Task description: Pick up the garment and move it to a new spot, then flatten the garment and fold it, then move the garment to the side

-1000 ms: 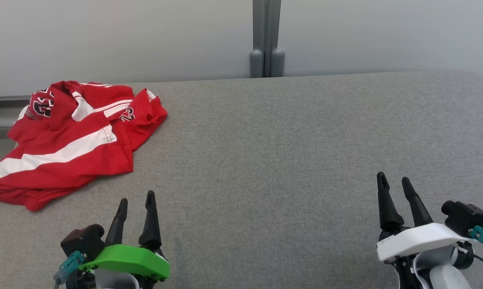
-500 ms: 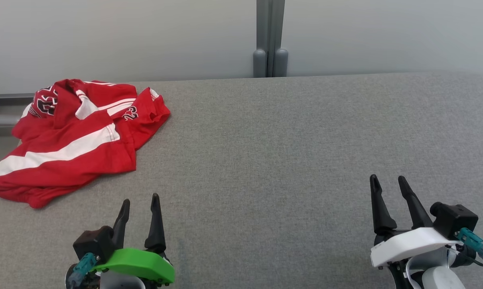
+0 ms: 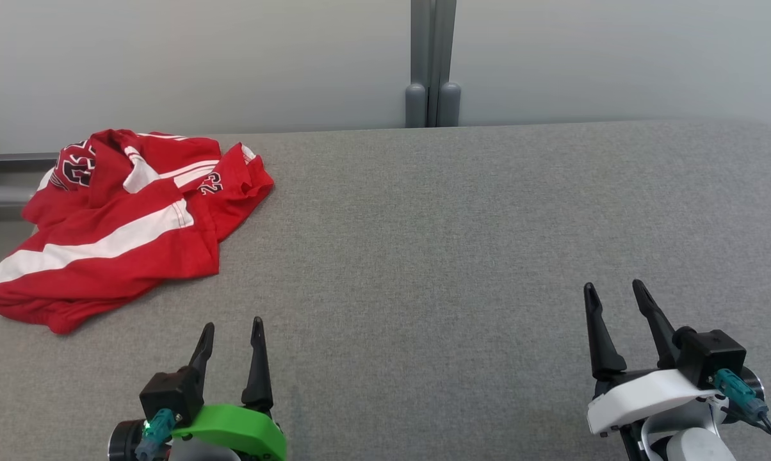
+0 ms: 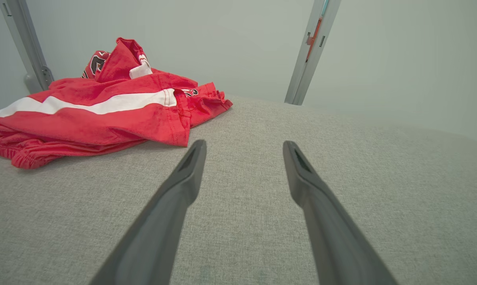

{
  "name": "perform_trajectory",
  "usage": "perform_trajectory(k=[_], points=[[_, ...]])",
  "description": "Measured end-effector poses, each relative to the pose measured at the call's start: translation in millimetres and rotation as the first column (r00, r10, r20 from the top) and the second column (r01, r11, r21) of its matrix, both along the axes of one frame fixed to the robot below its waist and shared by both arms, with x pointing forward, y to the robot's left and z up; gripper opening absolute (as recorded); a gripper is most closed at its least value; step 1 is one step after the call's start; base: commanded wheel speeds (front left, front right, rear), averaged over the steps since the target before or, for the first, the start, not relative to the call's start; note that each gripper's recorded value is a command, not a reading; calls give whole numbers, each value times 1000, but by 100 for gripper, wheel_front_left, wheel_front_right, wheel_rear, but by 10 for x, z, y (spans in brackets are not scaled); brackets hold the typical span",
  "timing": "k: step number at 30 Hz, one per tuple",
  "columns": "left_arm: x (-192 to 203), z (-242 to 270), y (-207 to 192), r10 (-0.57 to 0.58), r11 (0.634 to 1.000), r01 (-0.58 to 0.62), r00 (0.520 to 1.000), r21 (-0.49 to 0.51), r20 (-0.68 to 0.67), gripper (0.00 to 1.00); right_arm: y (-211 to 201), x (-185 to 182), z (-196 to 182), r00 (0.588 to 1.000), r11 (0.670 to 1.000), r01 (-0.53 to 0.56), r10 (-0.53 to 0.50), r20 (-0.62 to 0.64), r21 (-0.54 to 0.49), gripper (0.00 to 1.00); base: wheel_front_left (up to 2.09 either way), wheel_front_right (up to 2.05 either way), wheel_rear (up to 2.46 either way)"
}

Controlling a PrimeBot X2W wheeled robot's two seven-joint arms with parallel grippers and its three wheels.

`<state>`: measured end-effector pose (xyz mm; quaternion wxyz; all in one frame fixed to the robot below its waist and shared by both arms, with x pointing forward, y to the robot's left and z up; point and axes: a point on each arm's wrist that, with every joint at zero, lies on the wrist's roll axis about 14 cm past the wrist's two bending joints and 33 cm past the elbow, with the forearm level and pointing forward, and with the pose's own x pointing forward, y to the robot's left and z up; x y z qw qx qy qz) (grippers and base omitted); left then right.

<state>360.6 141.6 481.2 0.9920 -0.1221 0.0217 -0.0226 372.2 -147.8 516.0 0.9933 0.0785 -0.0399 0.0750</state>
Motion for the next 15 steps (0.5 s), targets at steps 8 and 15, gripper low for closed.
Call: perform_trajectory(k=[8, 15], points=[[-18, 32, -17, -5, 999, 4, 1000, 39, 21, 100, 29, -20, -3, 1000, 998, -11, 11, 14, -65, 100, 0, 0, 0], [-34, 40, -6, 0, 998, -3, 999, 67, 32, 100, 45, -28, -1, 1000, 994, -17, 19, 25, -111, 100, 0, 0, 0]])
